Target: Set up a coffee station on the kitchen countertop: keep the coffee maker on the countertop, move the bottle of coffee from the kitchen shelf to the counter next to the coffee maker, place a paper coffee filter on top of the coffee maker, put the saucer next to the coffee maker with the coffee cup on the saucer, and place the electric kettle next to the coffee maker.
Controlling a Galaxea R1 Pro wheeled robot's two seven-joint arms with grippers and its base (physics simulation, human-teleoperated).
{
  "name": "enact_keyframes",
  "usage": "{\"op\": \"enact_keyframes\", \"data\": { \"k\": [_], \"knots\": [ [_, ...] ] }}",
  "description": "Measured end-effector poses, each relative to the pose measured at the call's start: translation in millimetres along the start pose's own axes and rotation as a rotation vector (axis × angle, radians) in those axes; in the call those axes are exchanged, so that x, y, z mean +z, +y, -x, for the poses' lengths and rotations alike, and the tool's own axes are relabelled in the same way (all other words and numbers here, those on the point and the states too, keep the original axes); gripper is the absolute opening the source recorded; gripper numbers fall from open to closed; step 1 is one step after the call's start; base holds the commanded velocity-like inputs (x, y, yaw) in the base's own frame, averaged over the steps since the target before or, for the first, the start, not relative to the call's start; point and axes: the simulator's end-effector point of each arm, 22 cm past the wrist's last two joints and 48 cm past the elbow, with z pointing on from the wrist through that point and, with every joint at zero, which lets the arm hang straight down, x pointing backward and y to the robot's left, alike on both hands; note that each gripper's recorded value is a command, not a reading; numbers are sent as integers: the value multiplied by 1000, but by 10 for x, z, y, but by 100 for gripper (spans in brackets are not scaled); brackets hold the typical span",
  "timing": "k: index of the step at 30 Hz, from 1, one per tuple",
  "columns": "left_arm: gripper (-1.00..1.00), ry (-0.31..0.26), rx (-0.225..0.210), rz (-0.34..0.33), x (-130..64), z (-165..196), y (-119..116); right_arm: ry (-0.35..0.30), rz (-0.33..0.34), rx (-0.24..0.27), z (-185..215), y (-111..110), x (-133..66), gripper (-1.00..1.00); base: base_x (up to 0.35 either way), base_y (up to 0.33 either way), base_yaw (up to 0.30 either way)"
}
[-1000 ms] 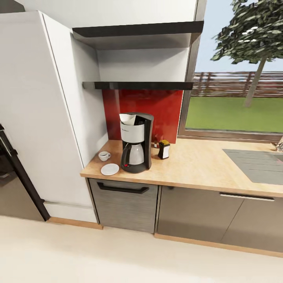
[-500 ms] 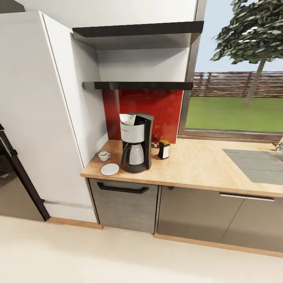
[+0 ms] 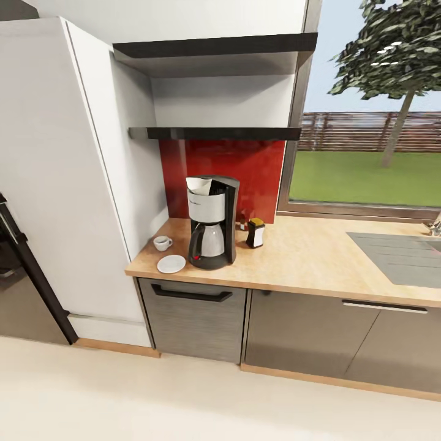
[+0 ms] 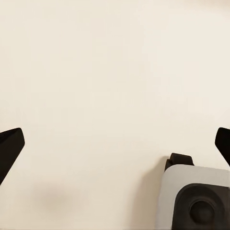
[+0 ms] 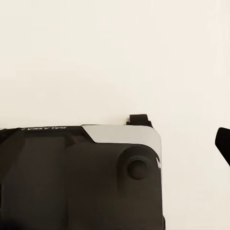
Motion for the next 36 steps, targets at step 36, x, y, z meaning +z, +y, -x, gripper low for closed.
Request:
{"op": "enact_keyframes", "data": {
  "k": [36],
  "knots": [
    [100,44,3,-1,-42,-208,3,-3,-6,42,9,-31,-1,100,0,0,-226]
  ]
}}
